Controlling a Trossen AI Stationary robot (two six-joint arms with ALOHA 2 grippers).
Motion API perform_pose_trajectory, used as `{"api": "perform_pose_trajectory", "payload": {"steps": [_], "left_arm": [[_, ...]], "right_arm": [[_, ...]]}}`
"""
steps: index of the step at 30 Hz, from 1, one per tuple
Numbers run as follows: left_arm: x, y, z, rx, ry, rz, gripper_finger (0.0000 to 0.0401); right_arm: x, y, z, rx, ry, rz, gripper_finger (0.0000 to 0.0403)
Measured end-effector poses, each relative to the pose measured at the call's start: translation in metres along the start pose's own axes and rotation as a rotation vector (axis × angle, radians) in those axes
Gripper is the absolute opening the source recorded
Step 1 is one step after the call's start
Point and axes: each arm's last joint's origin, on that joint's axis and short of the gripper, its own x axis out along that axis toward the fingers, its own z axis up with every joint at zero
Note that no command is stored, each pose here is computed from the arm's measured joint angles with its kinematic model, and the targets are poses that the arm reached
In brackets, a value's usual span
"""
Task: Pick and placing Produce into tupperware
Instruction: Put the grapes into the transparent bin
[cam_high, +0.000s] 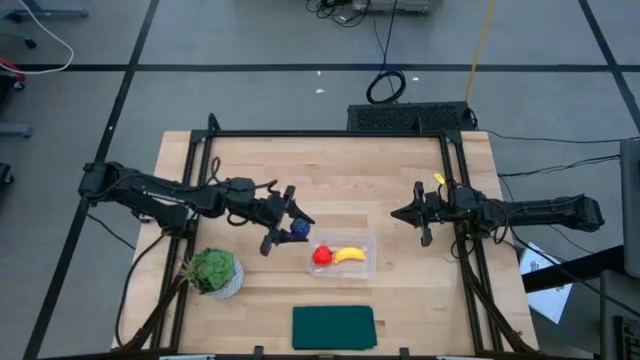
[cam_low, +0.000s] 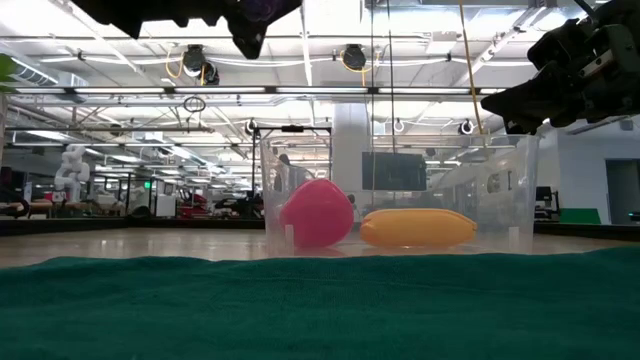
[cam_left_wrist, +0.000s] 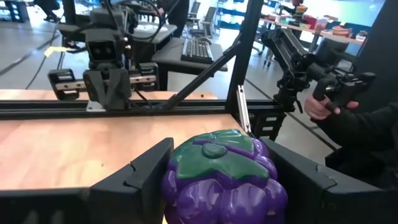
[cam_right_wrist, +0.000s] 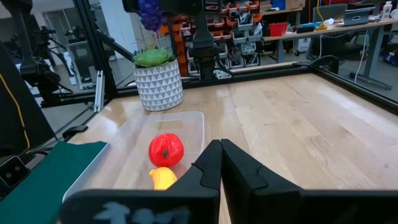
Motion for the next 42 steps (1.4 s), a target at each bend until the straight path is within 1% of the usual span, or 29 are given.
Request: {"api": "perform_pose_trajectory", "payload": {"steps": [12,18,21,25,31,35,38,42], "left_arm": [[0.024,0.000,-0.003,-0.015,0.042,-0.022,0.0227],[0.043,-0.002,-0.005,-0.026,0.070,-0.043,0.0227],[0.053,-0.003,-0.004,-0.038,0.132,-0.044,0.0227],[0.067,-0.002,0.000,-0.055,0.230,-0.007,0.0227],[0.087,0.000,0.012,-0.061,0.365,0.014,0.0227],[0.102,-0.001,0.014,-0.050,0.447,0.002,0.0227],[0.114,-0.002,0.015,-0.074,0.510,0.003,0.0227],[0.128,0.003,0.008,-0.082,0.604,0.008,0.0227]], "right_arm": [[0.000,0.000,0.000,0.000,0.000,0.000,0.0000],[0.000,0.000,0.000,0.000,0.000,0.000,0.0000],[0.000,0.000,0.000,0.000,0.000,0.000,0.0000],[0.000,0.000,0.000,0.000,-0.001,0.000,0.0000],[0.000,0.000,0.000,0.000,0.000,0.000,0.0000],[0.000,0.000,0.000,0.000,0.005,-0.001,0.0000],[0.000,0.000,-0.001,-0.001,0.008,-0.001,0.0000],[0.000,0.000,-0.001,-0.003,0.009,-0.001,0.0000]]}}
